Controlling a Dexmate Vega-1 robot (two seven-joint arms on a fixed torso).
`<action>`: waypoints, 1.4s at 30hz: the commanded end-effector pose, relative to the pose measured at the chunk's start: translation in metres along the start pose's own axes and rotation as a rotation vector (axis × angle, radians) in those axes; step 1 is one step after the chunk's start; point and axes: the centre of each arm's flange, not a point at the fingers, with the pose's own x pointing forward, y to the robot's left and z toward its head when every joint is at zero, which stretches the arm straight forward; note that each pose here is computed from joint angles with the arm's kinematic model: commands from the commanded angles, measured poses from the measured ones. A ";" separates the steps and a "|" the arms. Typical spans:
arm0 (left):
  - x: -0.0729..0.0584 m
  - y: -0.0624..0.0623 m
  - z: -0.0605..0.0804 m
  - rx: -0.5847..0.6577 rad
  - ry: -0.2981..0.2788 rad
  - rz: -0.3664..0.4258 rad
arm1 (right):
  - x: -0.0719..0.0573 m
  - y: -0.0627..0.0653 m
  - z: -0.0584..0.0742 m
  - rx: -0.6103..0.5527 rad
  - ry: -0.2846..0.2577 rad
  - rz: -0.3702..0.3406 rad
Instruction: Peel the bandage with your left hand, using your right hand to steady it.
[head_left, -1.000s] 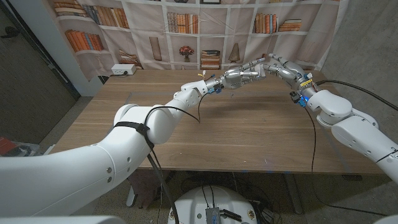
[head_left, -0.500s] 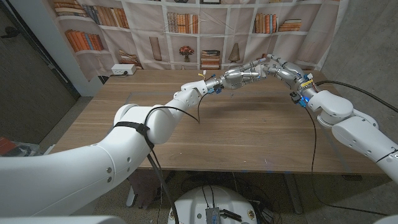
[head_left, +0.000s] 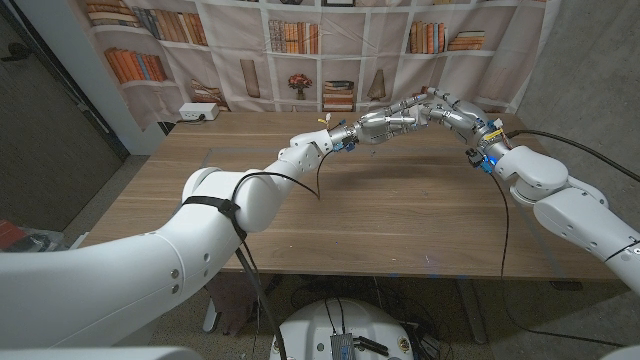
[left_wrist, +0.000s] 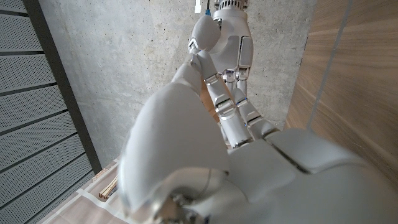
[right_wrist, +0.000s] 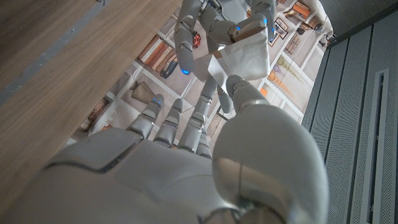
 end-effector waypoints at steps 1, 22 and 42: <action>-0.003 0.001 -0.001 -0.002 -0.003 0.003 | 0.001 0.003 0.002 -0.001 -0.003 0.014; -0.001 0.003 -0.004 -0.009 0.008 0.027 | 0.002 0.004 0.006 -0.023 0.007 0.044; 0.002 0.000 -0.002 0.007 0.021 0.006 | 0.004 0.002 -0.003 0.009 0.032 0.036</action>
